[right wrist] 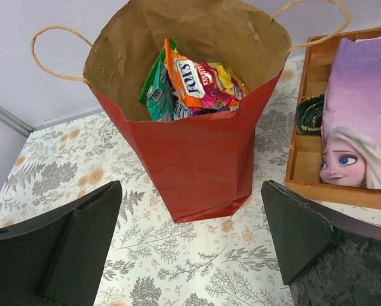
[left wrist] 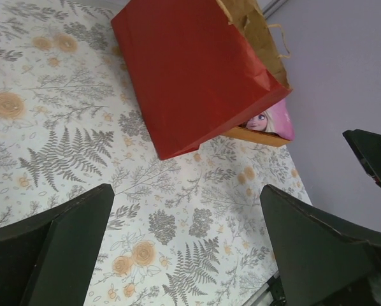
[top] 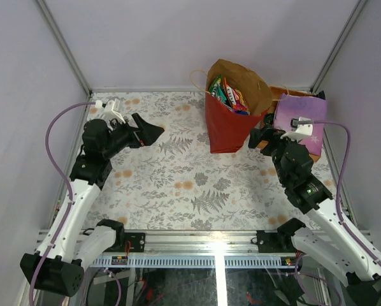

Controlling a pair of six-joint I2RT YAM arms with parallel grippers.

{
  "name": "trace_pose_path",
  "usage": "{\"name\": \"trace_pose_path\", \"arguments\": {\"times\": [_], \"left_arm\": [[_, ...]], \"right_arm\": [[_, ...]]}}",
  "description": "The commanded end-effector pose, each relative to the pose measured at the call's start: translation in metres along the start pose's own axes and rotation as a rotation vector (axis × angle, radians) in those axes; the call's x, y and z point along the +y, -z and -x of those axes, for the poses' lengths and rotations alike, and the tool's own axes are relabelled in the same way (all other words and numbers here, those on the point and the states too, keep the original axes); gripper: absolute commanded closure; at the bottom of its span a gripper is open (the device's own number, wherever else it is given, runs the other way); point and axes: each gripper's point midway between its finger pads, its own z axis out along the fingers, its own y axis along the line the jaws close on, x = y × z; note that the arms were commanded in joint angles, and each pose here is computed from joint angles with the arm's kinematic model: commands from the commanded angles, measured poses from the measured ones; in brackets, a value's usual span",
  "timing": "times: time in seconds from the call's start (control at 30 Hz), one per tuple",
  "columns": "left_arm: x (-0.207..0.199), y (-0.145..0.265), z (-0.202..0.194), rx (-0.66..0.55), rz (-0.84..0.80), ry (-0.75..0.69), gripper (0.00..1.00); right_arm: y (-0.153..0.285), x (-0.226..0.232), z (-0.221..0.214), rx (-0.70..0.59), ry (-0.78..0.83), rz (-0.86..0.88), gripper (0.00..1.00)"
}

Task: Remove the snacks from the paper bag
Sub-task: Adjust the paper bag at the center of the board.

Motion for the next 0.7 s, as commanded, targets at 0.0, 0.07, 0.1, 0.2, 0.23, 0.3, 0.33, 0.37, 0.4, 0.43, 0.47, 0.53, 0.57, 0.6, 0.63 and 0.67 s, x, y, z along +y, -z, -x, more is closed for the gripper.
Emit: {"name": "trace_pose_path", "arguments": {"times": [0.0, 0.07, 0.1, 0.2, 0.23, 0.3, 0.33, 0.37, 0.4, 0.43, 0.47, 0.53, 0.57, 0.6, 0.63, 0.67], "left_arm": [[-0.041, -0.002, 0.026, -0.054, -0.140, -0.050, 0.00], [-0.052, -0.010, 0.028, -0.060, -0.145, -0.072, 0.00], [-0.058, -0.016, 0.028, -0.061, -0.142, -0.089, 0.00], [-0.076, -0.041, 0.024, -0.058, -0.097, -0.149, 0.00], [-0.080, -0.052, 0.022, -0.066, -0.061, -0.158, 0.00], [-0.089, -0.072, 0.020, -0.085, -0.002, -0.172, 0.00], [-0.092, -0.086, 0.014, -0.080, 0.023, -0.182, 0.00], [-0.098, -0.096, 0.016, -0.087, 0.028, -0.189, 0.00], [-0.108, -0.108, 0.014, -0.056, -0.004, -0.207, 0.00], [-0.115, -0.123, 0.010, 0.000, -0.017, -0.227, 0.00], [-0.120, -0.134, 0.006, 0.067, -0.015, -0.246, 0.00], [-0.124, -0.152, -0.001, 0.137, 0.009, -0.288, 0.00], [-0.125, -0.157, 0.001, 0.120, 0.029, -0.318, 0.00], [-0.128, -0.160, 0.008, 0.065, 0.038, -0.346, 0.00], [-0.129, -0.161, 0.015, 0.014, 0.045, -0.359, 0.00], [-0.129, -0.158, 0.021, -0.028, 0.049, -0.359, 0.00]], "right_arm": [[0.008, -0.009, 0.033, -0.126, -0.017, -0.042, 0.01], [0.011, -0.015, 0.030, -0.145, -0.007, -0.047, 0.01], [0.011, -0.015, 0.028, -0.148, 0.014, -0.038, 0.01], [0.005, -0.020, 0.019, -0.082, 0.047, -0.083, 0.01], [0.001, -0.020, 0.015, -0.042, 0.068, -0.101, 0.01], [-0.008, -0.015, 0.014, 0.018, 0.095, -0.124, 0.01], [-0.013, -0.011, 0.016, 0.038, 0.106, -0.126, 0.01], [-0.017, -0.003, 0.027, 0.033, 0.103, -0.120, 0.01], [-0.021, 0.001, 0.034, 0.027, 0.099, -0.123, 0.01], [-0.024, 0.004, 0.043, 0.006, 0.089, -0.132, 0.01], [-0.026, 0.005, 0.053, -0.023, 0.077, -0.146, 0.01], [-0.031, 0.006, 0.070, -0.080, 0.054, -0.170, 0.01], [-0.035, 0.005, 0.076, -0.093, 0.047, -0.184, 0.01], [-0.039, 0.003, 0.082, -0.099, 0.042, -0.206, 0.01], [-0.047, -0.001, 0.082, -0.089, 0.041, -0.231, 0.01], [-0.054, -0.006, 0.084, -0.082, 0.032, -0.251, 0.01]]}}
